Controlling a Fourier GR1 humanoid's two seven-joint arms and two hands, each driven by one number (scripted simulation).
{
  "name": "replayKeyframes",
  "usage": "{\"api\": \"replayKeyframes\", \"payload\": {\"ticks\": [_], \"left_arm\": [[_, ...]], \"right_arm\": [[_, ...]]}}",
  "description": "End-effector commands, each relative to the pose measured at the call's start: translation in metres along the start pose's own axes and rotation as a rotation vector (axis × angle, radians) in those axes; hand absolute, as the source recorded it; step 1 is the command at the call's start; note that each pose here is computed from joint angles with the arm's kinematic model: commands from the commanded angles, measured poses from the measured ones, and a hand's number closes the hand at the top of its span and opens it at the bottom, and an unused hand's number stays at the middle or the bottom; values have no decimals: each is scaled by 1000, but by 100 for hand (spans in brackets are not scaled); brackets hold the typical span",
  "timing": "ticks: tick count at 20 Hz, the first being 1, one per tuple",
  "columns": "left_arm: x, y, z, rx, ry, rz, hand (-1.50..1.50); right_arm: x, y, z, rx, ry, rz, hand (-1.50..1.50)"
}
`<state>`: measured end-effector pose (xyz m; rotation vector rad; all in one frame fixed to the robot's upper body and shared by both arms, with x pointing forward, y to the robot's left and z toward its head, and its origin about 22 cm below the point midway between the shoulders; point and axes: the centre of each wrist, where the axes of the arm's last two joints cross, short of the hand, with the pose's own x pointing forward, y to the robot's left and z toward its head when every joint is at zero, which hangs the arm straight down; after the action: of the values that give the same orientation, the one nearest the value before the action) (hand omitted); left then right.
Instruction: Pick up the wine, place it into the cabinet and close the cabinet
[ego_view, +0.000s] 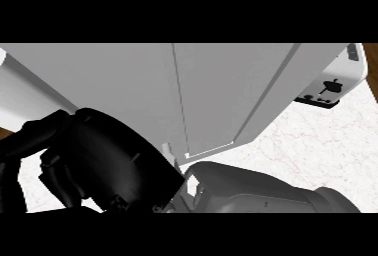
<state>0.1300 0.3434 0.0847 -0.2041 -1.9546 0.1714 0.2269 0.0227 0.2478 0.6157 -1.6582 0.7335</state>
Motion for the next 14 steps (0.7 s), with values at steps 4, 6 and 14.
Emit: {"api": "replayKeyframes", "payload": {"ticks": [4, 6, 14], "left_arm": [[7, 16, -18, -9, -24, 3, -150], [11, 18, -15, -9, -13, -1, -150], [26, 32, -21, -5, -35, -18, -150]], "right_arm": [[12, -27, -63, 49, 39, -60, 150], [10, -24, -61, 221, 164, -102, 150], [-35, -79, -98, 236, 246, -247, 150]]}}
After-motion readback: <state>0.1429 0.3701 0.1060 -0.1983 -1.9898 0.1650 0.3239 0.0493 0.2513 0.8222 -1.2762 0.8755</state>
